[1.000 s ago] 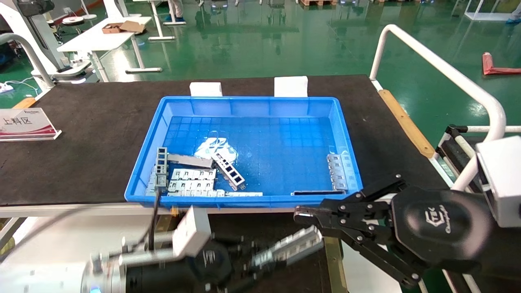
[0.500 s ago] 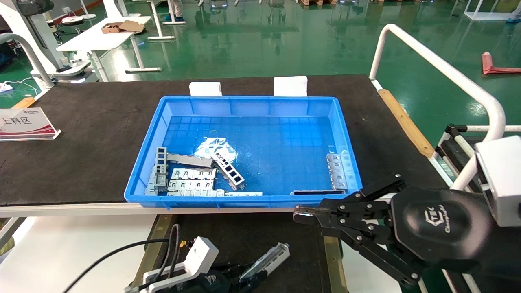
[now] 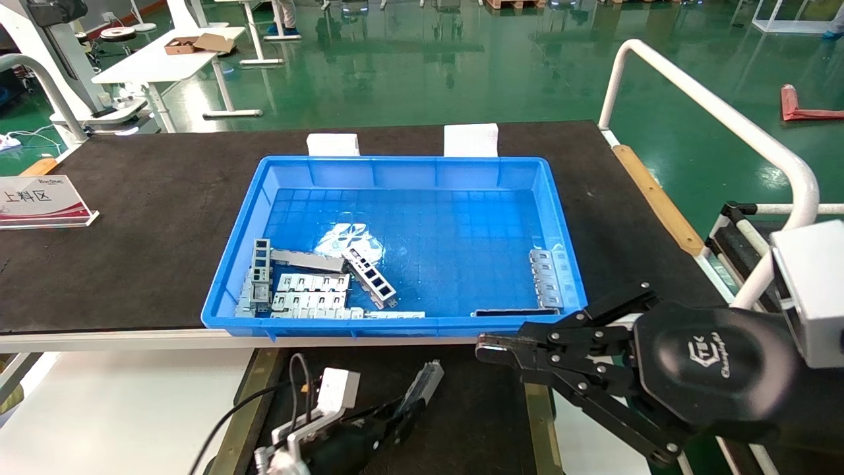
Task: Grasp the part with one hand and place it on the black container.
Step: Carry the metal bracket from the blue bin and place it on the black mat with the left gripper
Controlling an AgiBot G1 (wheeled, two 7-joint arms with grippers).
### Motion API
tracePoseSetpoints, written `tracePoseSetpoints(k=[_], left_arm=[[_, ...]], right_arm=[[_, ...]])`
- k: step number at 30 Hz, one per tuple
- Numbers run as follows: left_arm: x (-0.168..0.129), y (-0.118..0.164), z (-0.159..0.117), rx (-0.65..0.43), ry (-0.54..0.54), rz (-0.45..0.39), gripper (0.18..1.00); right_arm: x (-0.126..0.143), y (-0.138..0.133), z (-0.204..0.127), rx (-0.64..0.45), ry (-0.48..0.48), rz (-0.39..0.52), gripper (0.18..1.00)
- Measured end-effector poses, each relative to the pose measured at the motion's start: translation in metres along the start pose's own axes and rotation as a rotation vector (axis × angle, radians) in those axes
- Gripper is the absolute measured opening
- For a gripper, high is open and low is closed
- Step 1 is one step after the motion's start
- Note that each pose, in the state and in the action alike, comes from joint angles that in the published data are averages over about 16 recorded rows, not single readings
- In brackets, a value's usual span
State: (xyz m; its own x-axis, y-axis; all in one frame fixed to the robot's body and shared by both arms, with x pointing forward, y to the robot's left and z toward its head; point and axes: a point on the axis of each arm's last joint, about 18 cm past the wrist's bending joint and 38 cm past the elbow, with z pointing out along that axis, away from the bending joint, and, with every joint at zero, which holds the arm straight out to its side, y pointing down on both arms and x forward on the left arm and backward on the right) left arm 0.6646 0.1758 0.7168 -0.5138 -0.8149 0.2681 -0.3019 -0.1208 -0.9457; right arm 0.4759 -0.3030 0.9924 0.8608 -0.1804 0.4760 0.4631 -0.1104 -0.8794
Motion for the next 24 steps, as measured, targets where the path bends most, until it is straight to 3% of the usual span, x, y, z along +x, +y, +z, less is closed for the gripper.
tracePoseSetpoints(k=[11,24], left_arm=[[0.005,0.005,0.033,0.044,-0.093,-0.159,0.359],[0.005,0.014,0.051,0.055,-0.159,-0.290,0.359]], right_arm=[[0.000,0.000,0.000,0.000,0.000,0.000,0.191],[0.000,0.000,0.000,0.000,0.000,0.000,0.191]])
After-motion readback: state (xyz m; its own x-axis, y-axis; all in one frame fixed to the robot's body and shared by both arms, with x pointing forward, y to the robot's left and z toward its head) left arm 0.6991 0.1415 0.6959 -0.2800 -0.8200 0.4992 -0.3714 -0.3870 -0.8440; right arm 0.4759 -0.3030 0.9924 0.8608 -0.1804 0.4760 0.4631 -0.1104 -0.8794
